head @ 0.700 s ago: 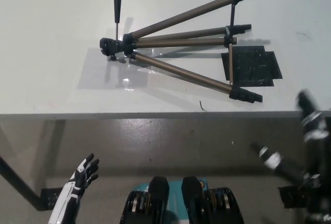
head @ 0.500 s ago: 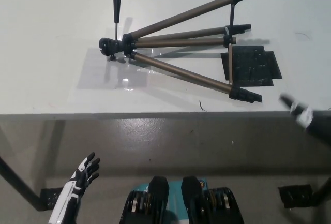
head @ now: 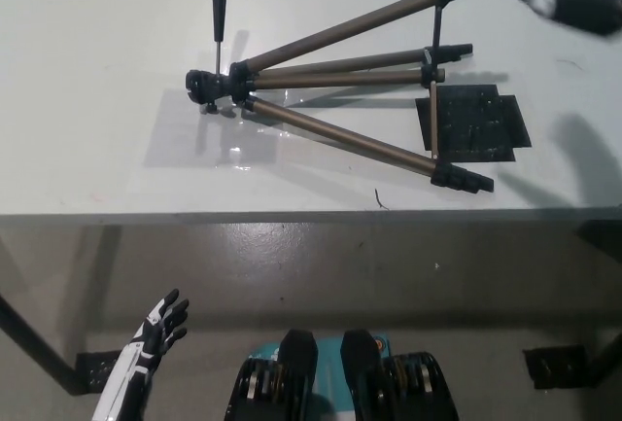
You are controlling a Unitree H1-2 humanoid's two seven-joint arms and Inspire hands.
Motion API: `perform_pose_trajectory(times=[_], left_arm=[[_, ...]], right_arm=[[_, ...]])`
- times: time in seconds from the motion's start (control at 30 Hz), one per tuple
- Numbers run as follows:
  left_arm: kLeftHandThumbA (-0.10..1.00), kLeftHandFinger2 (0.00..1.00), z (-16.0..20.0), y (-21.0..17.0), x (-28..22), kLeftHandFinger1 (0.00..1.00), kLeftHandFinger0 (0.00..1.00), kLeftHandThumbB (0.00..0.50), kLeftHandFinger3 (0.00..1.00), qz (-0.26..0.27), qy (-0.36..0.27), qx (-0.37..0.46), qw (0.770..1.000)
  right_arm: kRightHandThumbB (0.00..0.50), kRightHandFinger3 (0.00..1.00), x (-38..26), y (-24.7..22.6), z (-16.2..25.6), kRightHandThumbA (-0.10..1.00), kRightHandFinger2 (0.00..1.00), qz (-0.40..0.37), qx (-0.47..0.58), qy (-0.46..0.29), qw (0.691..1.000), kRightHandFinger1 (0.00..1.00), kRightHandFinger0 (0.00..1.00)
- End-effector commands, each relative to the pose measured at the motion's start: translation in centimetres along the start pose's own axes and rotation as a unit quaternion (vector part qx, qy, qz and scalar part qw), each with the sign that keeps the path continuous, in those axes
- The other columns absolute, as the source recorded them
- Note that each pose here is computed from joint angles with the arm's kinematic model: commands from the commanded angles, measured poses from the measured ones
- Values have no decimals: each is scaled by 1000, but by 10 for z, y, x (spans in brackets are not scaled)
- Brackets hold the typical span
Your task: A tripod lies near the right hand side of the table and the robot grab a leg of the tripod using its right hand and put it up right.
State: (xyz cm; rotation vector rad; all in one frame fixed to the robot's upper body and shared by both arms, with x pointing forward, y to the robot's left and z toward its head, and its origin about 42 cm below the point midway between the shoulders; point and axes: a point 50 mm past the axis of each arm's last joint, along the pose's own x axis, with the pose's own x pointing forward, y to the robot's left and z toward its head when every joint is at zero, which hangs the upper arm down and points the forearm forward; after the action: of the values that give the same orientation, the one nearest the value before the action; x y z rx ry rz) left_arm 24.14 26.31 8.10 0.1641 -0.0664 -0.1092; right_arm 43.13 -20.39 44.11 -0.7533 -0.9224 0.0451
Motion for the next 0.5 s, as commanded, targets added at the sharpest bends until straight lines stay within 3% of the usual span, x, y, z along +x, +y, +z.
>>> perform_pose_trajectory(times=[0.0,0.03,0.07,0.13,0.27,0.47], left_arm=[[1000,1000,11,3,2,1000,1000,297,1000,-21,-34,28,999],[1000,1000,12,4,1,1000,1000,283,1000,-23,-34,25,999],[1000,1000,10,4,1,1000,1000,236,1000,-25,-41,22,999],[1000,1000,10,4,1,1000,1000,222,1000,-24,-43,24,999],[1000,1000,9,2,0,1000,1000,268,1000,-28,-39,21,999],[1000,1000,10,1,-1,1000,1000,329,1000,-23,-33,25,999]], right_arm=[[500,1000,135,1,33,920,1000,133,-190,39,972,1000,1000],[500,1000,142,9,32,916,1000,145,-197,41,969,1000,1000],[500,1000,153,20,33,904,1000,167,-204,44,964,1000,1000],[500,1000,165,36,35,878,1000,196,-215,45,956,1000,1000],[500,1000,185,77,36,823,1000,247,-244,59,936,1000,1000],[500,1000,191,125,35,888,1000,333,-311,84,886,1000,1000]])
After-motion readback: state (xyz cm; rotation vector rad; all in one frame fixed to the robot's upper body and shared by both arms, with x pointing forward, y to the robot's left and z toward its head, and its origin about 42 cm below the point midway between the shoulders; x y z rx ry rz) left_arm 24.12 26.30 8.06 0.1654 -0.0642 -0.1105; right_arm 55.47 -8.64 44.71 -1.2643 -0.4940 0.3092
